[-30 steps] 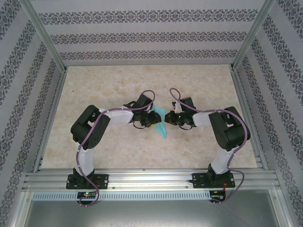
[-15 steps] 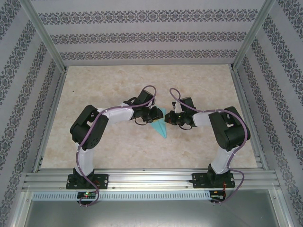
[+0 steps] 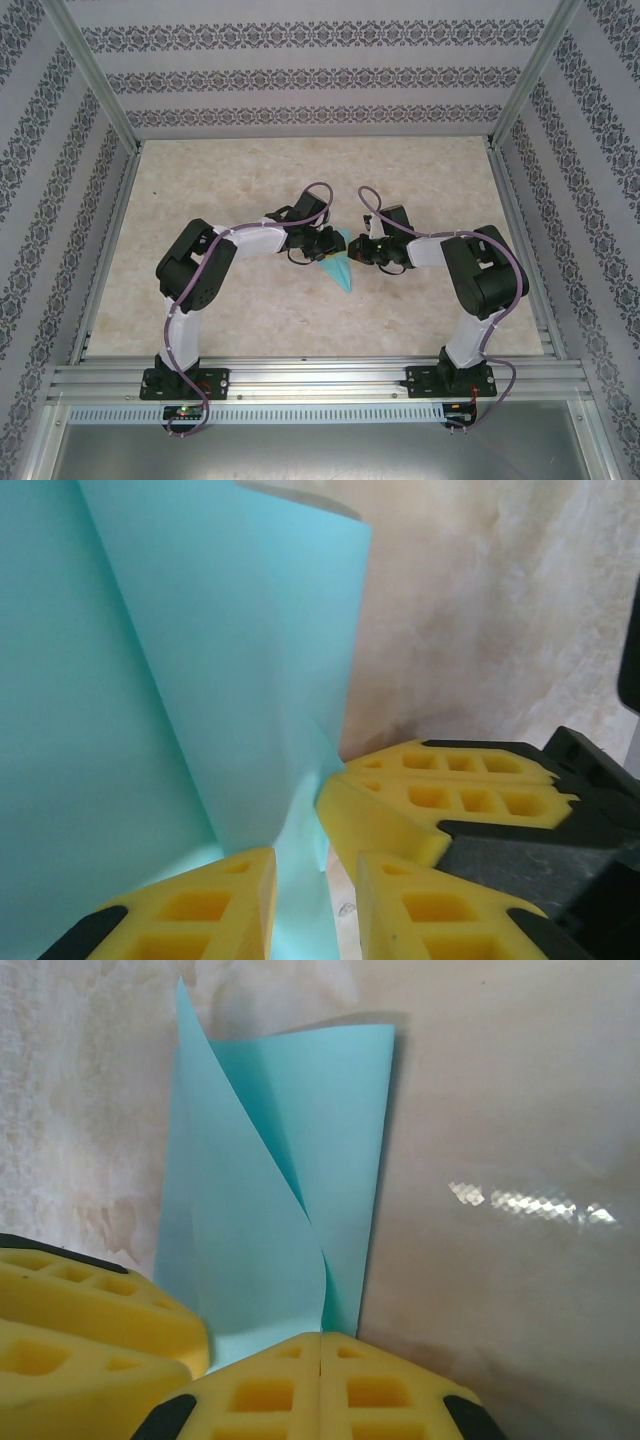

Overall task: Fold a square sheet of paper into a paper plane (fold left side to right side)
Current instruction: Fourth fold the wing at the center of the table.

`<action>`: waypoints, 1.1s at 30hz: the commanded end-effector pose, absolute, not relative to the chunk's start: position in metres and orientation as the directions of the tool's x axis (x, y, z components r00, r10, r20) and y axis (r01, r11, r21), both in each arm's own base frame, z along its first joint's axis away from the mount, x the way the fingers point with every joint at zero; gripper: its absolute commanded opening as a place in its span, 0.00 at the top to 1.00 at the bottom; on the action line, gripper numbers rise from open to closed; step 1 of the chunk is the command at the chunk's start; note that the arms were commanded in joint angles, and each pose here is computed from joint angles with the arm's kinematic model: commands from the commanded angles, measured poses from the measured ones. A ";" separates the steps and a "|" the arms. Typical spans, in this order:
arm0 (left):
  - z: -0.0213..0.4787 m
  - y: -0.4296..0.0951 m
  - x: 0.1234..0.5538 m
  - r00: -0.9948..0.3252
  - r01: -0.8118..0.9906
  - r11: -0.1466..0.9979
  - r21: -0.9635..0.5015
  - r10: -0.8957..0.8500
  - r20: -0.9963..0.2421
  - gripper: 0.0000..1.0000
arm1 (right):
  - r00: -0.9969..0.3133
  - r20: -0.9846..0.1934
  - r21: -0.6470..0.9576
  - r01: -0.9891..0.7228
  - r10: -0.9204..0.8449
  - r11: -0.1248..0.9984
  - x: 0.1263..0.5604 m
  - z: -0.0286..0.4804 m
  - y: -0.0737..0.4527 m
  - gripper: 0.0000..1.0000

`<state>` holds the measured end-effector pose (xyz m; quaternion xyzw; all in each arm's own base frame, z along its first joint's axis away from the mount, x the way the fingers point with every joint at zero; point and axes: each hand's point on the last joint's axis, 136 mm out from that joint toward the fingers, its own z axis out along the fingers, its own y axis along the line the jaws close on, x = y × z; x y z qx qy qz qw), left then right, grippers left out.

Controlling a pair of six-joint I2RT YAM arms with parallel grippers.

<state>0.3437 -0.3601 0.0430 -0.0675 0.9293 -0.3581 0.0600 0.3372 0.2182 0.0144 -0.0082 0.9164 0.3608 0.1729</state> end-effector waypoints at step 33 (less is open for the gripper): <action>-0.002 -0.349 0.329 -0.985 -0.126 0.763 -0.634 -0.171 -0.010 0.72 | -0.930 -0.354 0.614 -0.153 0.097 0.774 0.334 0.053 0.203 0.79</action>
